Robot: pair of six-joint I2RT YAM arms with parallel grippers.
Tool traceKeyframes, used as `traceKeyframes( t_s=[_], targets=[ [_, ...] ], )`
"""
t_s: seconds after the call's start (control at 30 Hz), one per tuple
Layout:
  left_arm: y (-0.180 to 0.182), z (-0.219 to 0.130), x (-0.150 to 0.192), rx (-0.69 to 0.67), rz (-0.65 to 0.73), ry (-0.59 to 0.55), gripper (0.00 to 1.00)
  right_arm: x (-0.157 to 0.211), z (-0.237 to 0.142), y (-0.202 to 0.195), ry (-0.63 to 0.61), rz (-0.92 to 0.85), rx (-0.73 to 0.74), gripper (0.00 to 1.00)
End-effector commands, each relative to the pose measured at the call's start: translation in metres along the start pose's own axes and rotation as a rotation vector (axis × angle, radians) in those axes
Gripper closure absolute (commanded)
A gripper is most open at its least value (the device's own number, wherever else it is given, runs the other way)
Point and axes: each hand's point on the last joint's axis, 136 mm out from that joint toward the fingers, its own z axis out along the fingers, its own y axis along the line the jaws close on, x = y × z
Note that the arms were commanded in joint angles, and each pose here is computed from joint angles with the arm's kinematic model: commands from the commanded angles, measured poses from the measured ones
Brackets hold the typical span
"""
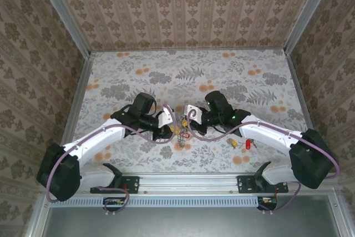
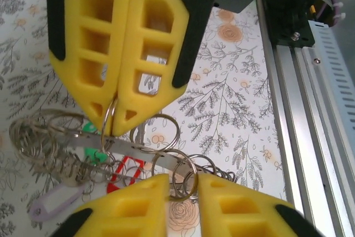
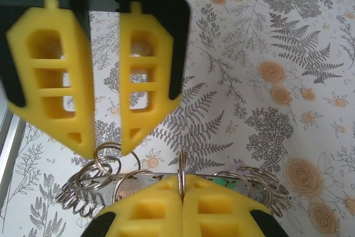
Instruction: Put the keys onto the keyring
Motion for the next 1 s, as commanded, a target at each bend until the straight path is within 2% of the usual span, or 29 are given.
traceKeyframes(
  t_s=[0.0, 0.2, 0.37, 0.43, 0.53, 0.63, 0.8, 0.97],
  targets=[
    [0.005, -0.004, -0.003, -0.049, 0.036, 0.022, 0.89, -0.006, -0.003, 0.0, -0.022, -0.021, -0.006, 1.0],
    [0.01, -0.01, 0.001, -0.113, 0.046, 0.041, 0.94, -0.007, -0.003, 0.0, -0.031, -0.028, -0.008, 1.0],
    [-0.005, -0.013, 0.001, -0.052, 0.055, 0.036, 0.87, -0.007, -0.003, -0.001, -0.029, -0.033, -0.008, 1.0],
    [-0.004, -0.016, -0.004, -0.078, 0.057, 0.012, 0.81, -0.007, -0.003, 0.0, -0.033, -0.037, -0.015, 1.0],
    [-0.002, -0.028, -0.021, -0.124, 0.077, -0.077, 0.64, -0.009, -0.005, 0.002, -0.041, -0.047, -0.04, 1.0],
    [0.005, -0.044, -0.04, -0.177, 0.08, -0.18, 0.55, -0.01, -0.006, 0.005, -0.049, -0.054, -0.059, 1.0],
    [0.019, -0.052, -0.046, -0.179, 0.065, -0.233, 0.54, -0.013, -0.008, 0.01, -0.091, -0.091, -0.092, 1.0],
    [0.018, -0.041, -0.05, -0.067, 0.078, -0.237, 0.56, -0.019, -0.013, 0.008, -0.129, -0.106, -0.103, 1.0]
  ],
)
